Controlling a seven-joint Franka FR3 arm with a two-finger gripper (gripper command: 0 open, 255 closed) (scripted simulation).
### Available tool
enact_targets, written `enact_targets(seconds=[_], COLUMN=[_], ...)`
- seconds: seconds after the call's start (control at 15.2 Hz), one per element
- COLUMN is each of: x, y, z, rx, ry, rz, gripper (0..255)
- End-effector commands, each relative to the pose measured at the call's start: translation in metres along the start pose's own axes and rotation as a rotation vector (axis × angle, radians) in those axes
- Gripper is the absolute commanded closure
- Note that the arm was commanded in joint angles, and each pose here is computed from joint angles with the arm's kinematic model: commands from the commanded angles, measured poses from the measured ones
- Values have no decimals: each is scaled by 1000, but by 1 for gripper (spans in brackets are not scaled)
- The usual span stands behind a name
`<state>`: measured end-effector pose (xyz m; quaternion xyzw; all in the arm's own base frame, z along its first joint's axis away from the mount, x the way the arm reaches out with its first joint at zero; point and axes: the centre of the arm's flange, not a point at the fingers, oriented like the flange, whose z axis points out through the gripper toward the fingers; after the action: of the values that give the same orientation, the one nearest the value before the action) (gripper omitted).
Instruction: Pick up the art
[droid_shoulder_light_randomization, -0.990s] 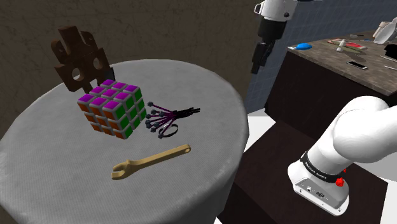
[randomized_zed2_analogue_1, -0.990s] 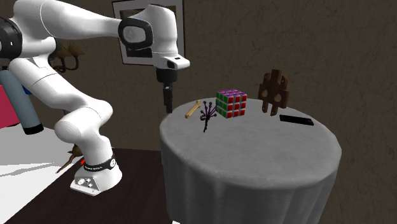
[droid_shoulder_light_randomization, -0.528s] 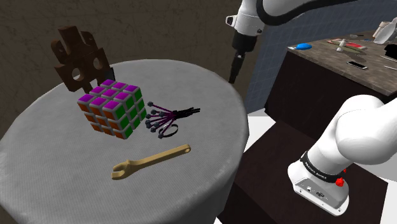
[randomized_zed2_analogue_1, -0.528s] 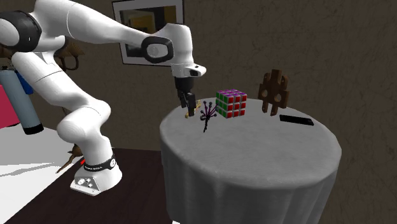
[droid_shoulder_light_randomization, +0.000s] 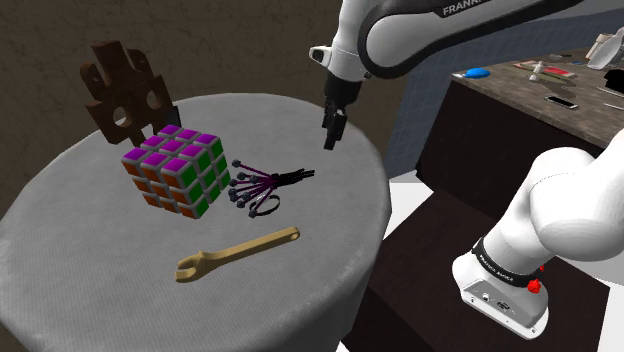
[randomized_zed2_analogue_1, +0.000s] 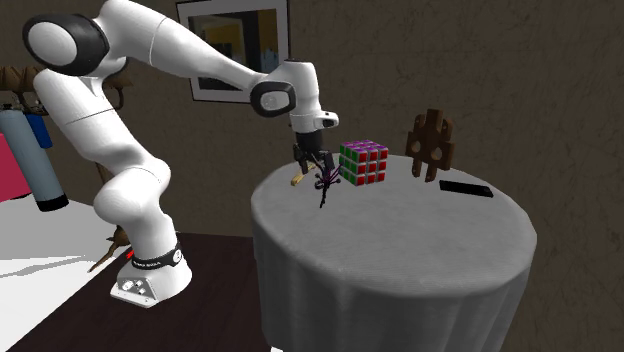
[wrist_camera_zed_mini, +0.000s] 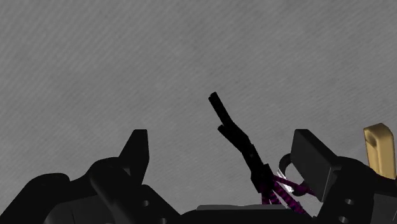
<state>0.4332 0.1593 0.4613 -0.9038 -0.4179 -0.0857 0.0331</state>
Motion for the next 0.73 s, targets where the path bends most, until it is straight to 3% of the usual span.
enact_targets(seconds=[0.0,0.66], x=[19,100], y=[-9,-72], z=[11,70], rx=[-5,-24], ry=[22,122], rz=[-87,-502], gripper=[0,0])
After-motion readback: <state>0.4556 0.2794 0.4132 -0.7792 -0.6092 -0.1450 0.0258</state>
